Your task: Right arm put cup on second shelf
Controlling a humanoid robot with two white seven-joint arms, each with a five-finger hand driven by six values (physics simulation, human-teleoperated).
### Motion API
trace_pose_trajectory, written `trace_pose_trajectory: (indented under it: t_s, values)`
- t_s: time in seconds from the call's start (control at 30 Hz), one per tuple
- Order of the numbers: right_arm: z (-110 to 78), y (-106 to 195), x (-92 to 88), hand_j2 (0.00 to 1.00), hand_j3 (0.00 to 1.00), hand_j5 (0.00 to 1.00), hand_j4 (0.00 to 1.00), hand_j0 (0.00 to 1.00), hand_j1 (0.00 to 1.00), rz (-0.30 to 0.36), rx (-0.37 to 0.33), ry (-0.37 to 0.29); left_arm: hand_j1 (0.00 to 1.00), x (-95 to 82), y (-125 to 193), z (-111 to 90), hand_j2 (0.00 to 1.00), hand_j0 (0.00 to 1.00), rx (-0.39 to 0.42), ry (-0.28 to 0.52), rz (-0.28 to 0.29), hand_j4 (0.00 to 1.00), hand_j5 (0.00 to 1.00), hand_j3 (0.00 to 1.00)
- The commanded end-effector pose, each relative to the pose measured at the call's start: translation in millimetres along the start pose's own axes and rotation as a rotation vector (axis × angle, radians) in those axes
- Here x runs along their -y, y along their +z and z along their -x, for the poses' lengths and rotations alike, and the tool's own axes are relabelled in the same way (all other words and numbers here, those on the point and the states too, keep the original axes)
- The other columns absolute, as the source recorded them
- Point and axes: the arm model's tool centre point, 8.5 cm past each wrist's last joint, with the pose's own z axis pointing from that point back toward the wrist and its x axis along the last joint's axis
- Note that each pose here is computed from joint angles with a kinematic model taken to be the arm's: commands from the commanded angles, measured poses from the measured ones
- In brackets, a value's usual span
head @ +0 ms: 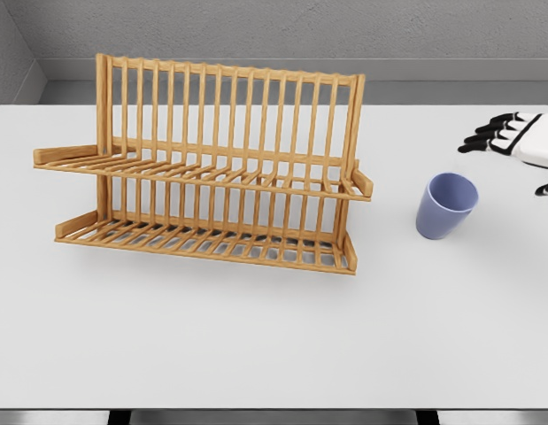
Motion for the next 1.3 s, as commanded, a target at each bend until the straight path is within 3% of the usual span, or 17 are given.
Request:
trace_pose_trajectory:
  t_s: [0.0, 0.03, 0.1, 0.2, 0.43, 0.63, 1.2, 1.27]
  values:
    - [-3.6, -14, -5.5, 1.0, 1.0, 1.0, 1.0, 1.0, 1.0, -0.022, 0.035, -0.04, 1.0, 0.0, 0, 0, 1.0, 1.0, 0.001, 0.0, 0.0, 1.0, 1.0, 1.0]
    - [-4.5, -25, -4.0, 1.0, 1.0, 1.0, 1.0, 1.0, 1.0, -0.018, 0.053, -0.043, 1.0, 0.0, 0, 0, 1.0, 1.0, 0.0, 0.001, 0.0, 1.0, 1.0, 1.0]
    - [-6.9, -53, -18.5, 1.0, 1.0, 1.0, 1.0, 1.0, 1.0, -0.065, 0.096, -0.075, 1.0, 0.0, 0, 0, 1.0, 1.0, 0.0, 0.001, 0.0, 1.0, 1.0, 1.0]
    - [-7.6, -69, -26.9, 1.0, 1.0, 1.0, 1.0, 1.0, 1.0, -0.101, 0.116, -0.089, 1.0, 0.0, 0, 0, 1.0, 1.0, 0.0, 0.001, 0.0, 1.0, 1.0, 1.0]
    - [-0.6, -68, -33.0, 1.0, 1.0, 1.0, 1.0, 1.0, 1.0, -0.114, 0.095, -0.103, 1.0, 0.0, 0, 0, 1.0, 1.0, 0.001, 0.0, 0.0, 1.0, 1.0, 1.0]
    - [-9.3, -80, -50.6, 1.0, 1.0, 1.0, 1.0, 1.0, 1.0, -0.16, 0.126, -0.122, 1.0, 0.0, 0, 0, 1.0, 1.0, 0.001, 0.0, 0.0, 1.0, 1.0, 1.0]
    - [-3.5, -83, -57.0, 1.0, 1.0, 1.0, 1.0, 1.0, 1.0, -0.169, 0.113, -0.145, 1.0, 0.0, 0, 0, 1.0, 1.0, 0.001, 0.0, 0.0, 1.0, 1.0, 1.0]
    - [-4.5, -83, -56.9, 0.81, 0.81, 0.81, 0.81, 0.81, 0.81, -0.17, 0.116, -0.143, 1.0, 0.0, 0, 0, 1.0, 1.0, 0.001, 0.0, 0.0, 1.0, 1.0, 1.0]
